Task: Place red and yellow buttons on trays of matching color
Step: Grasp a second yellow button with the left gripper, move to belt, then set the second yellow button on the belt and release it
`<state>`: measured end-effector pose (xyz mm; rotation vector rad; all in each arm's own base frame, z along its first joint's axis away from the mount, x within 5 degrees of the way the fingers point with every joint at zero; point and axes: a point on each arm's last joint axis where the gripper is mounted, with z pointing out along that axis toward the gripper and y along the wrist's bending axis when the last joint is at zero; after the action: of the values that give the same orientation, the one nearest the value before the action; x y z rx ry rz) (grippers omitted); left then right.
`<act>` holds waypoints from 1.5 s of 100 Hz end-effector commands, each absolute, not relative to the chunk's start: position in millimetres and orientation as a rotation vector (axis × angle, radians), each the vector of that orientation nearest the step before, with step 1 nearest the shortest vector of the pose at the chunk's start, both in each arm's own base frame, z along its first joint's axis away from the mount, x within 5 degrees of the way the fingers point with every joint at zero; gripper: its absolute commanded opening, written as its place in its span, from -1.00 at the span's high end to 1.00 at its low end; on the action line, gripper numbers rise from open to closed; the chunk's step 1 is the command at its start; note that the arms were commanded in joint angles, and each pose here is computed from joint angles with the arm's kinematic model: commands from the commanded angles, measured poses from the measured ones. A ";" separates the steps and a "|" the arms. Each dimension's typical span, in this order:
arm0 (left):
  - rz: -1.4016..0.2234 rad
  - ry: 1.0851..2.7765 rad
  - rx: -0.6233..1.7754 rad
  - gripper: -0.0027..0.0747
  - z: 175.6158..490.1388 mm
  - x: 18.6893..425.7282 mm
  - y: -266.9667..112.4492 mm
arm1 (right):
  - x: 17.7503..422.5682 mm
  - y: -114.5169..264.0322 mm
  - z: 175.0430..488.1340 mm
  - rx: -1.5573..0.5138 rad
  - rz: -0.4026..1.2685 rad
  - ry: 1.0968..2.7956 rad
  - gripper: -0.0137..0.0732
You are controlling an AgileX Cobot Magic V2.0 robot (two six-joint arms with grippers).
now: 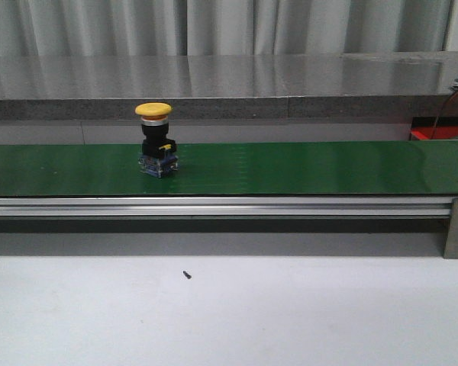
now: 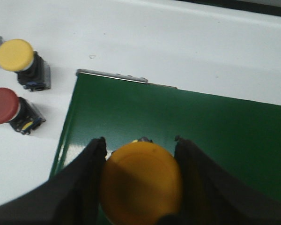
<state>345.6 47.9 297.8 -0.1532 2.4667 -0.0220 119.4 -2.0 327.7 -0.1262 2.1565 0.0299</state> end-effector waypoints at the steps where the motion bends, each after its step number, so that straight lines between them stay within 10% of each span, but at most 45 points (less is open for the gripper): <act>1: -0.026 2.358 -0.134 0.63 314.7 351.1 41.0 | 121.1 -2.0 340.4 -0.109 0.026 2.073 0.91; 44: -0.040 2.488 -0.142 0.54 272.0 369.2 42.5 | 121.1 -2.0 340.4 -0.109 0.026 2.073 0.91; 75: -0.056 2.429 -0.151 -0.85 291.6 361.5 40.4 | 121.1 -2.0 340.4 -0.109 0.026 2.073 0.91; 150: -0.090 1.905 0.107 -0.86 415.1 238.4 -16.7 | 121.1 -2.0 340.4 -0.109 0.026 2.073 0.91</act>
<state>264.6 -10.2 391.5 0.0978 2.0929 -0.0747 119.4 -2.0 327.7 -0.1262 2.1565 0.0299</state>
